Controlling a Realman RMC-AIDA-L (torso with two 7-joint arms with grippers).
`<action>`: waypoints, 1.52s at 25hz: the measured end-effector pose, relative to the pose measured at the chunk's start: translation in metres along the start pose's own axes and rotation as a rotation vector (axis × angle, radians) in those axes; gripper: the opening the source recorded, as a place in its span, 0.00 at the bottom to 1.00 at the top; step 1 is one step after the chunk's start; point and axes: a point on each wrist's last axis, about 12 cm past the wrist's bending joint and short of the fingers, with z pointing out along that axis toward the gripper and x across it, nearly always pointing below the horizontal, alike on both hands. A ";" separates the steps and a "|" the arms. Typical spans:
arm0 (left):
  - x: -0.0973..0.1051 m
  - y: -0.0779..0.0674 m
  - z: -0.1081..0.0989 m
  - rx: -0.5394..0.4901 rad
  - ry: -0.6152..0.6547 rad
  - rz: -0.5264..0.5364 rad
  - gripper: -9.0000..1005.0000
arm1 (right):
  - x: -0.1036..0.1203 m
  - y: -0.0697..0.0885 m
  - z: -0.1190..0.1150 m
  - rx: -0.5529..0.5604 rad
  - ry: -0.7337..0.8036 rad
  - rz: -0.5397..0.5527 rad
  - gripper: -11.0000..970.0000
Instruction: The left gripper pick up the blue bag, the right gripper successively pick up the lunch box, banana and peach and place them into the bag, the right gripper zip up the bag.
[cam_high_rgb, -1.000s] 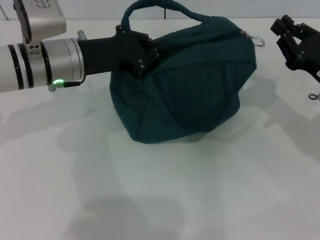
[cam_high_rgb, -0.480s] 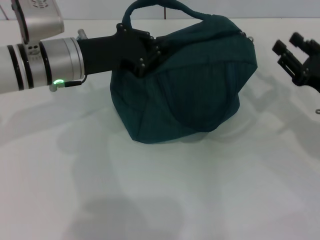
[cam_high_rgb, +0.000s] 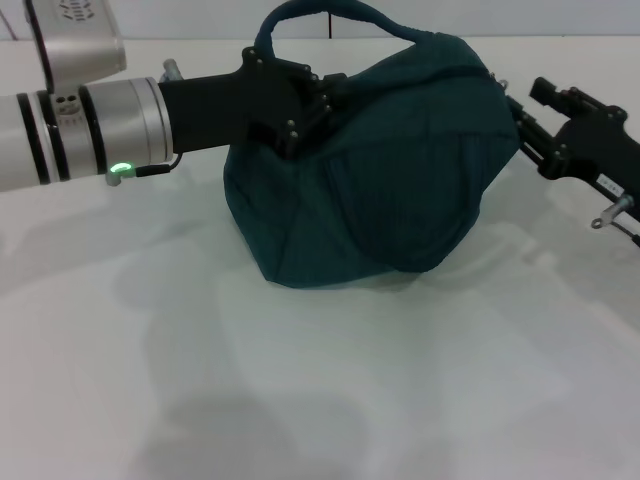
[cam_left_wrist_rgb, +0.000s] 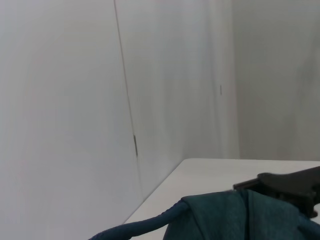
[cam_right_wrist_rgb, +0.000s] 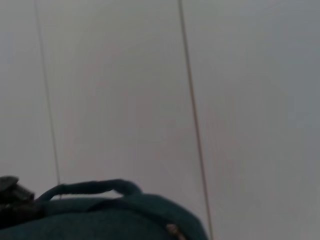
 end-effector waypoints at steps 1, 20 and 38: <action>0.000 0.000 0.000 0.001 -0.001 0.000 0.07 | 0.000 0.001 0.003 -0.009 0.009 -0.006 0.49; 0.003 0.000 -0.006 -0.032 -0.032 -0.002 0.06 | -0.003 0.015 0.019 -0.087 0.031 -0.070 0.49; 0.006 0.000 -0.006 -0.040 -0.027 0.001 0.06 | -0.003 0.016 0.015 -0.092 0.019 -0.068 0.12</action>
